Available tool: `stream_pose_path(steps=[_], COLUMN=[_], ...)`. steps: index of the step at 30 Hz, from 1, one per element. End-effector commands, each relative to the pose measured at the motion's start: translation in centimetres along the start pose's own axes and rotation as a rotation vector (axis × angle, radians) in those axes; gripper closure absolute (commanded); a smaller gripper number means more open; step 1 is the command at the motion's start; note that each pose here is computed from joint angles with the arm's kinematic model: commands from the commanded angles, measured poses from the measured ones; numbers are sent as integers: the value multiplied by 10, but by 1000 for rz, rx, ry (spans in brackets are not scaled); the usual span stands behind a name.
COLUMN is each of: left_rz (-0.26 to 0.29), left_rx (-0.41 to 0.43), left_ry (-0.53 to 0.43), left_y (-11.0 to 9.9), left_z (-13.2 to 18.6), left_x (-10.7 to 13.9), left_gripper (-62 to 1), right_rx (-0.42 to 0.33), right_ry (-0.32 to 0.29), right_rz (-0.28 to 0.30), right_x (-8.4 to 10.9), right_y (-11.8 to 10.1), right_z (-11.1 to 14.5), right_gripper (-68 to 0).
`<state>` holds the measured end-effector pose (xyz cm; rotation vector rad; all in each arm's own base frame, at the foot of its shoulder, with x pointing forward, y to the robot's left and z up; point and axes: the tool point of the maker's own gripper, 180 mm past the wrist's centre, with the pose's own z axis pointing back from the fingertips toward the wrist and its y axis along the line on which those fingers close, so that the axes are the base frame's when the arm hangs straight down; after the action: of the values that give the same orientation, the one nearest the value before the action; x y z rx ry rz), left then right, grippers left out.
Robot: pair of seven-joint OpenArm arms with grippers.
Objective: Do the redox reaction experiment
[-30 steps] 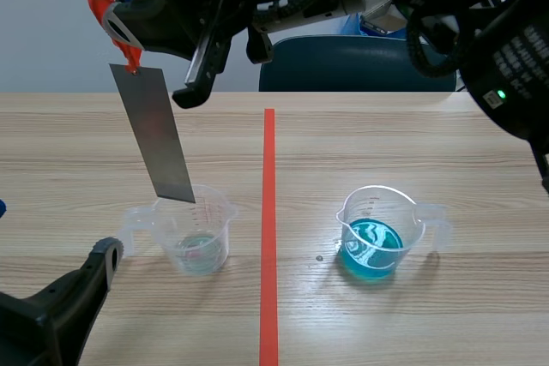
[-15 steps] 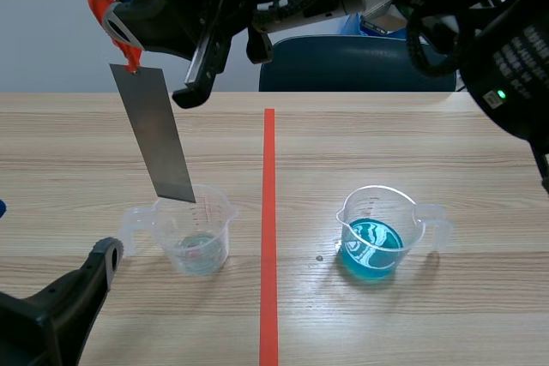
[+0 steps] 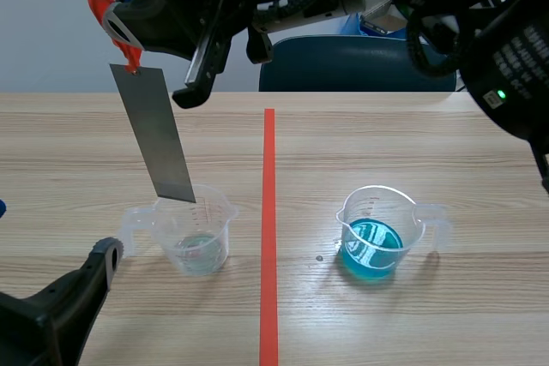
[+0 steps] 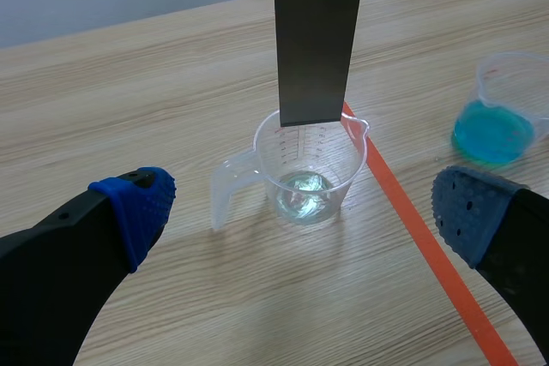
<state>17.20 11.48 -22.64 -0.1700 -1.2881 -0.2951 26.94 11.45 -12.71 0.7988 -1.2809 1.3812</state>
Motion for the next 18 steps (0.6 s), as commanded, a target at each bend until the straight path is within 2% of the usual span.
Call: stream_pose_path(steps=[1, 18], left_rz=[2, 2], left_rx=[-3, -3], left_ry=[-28, -28], left_y=[-1, -1], left_z=[0, 0], left_x=[8, 8], left_gripper=[-623, -623], right_rx=[-1, -1], right_ry=[-35, -42], right_rz=[29, 29], right_x=[13, 14], right_y=[-4, -4], right_z=[3, 3], right_gripper=[-8, -8])
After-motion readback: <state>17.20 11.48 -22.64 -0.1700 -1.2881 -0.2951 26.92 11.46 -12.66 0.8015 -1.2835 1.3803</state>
